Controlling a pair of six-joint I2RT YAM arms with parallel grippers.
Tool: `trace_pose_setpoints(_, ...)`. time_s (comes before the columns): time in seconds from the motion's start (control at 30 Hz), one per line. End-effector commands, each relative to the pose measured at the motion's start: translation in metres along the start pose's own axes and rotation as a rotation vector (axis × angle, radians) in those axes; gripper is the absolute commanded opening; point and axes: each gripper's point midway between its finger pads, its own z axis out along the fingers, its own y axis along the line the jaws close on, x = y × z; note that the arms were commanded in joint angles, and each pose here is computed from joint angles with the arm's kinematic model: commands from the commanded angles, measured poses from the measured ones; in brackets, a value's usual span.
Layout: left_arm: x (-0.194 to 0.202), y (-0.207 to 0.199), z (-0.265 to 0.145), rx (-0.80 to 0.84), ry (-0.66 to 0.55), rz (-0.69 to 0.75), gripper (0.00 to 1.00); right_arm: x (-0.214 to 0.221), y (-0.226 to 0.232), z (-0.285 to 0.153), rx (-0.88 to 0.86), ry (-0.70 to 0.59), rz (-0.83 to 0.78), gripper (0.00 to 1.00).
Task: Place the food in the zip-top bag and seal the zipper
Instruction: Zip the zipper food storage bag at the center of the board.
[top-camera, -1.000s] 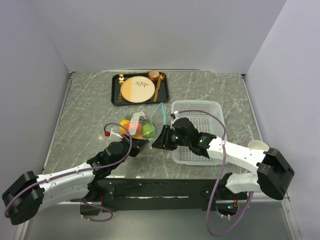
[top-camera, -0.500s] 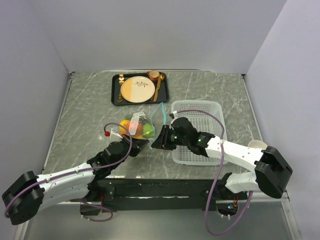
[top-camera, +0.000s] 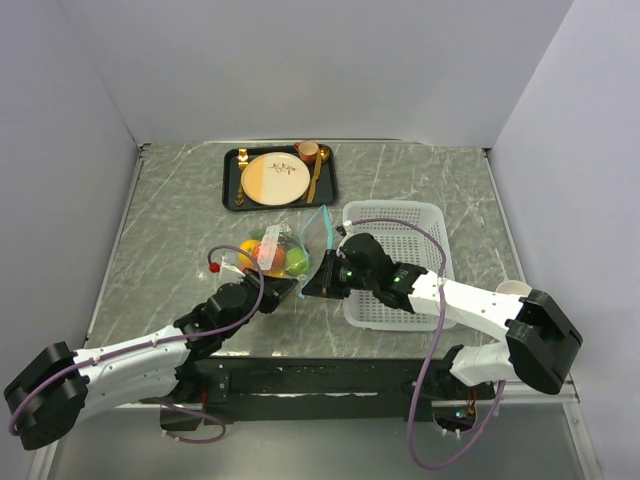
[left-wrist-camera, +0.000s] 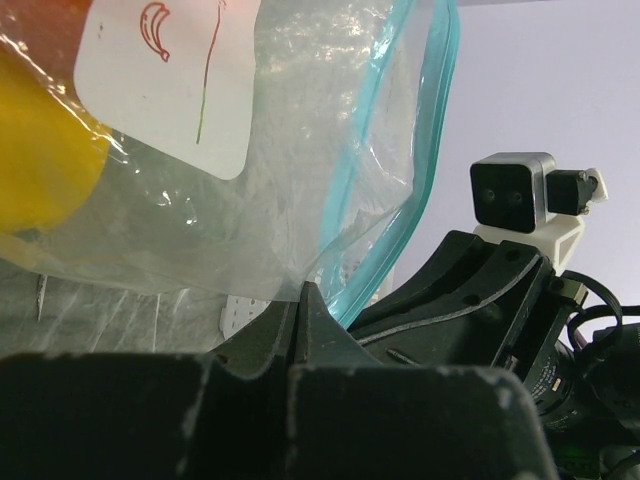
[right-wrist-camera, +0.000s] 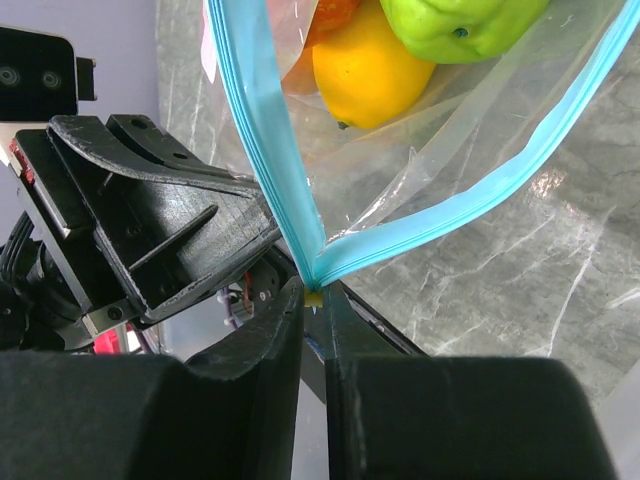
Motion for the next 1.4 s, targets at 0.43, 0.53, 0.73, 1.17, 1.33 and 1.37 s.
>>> trace_pose_setpoints(0.43, 0.002, -0.011, -0.006, 0.063, 0.017, -0.036, 0.21, -0.02, 0.019, -0.008, -0.052, -0.103, -0.002, 0.07)
trace_pose_setpoints(0.53, 0.003, -0.009, -0.007, 0.066, 0.026, -0.046, 0.21, -0.021, 0.021, -0.008, -0.065, -0.109, 0.006, 0.06)
trace_pose_setpoints(0.73, 0.008, -0.008, -0.005, 0.069, 0.045, -0.048, 0.2, -0.022, 0.023, -0.008, -0.074, -0.11, 0.012, 0.06)
trace_pose_setpoints(1.17, 0.007, -0.015, -0.003, 0.083, 0.04, -0.047, 0.01, -0.017, 0.02, -0.005, -0.065, -0.089, 0.012, 0.07)
trace_pose_setpoints(1.33, 0.008, -0.016, -0.003, 0.09, 0.047, -0.036, 0.01, -0.018, 0.017, -0.006, -0.051, -0.1, 0.014, 0.07)
trace_pose_setpoints(1.37, 0.009, -0.017, -0.004, 0.093, 0.049, -0.035, 0.01, -0.019, 0.017, -0.006, -0.05, -0.105, 0.014, 0.07)
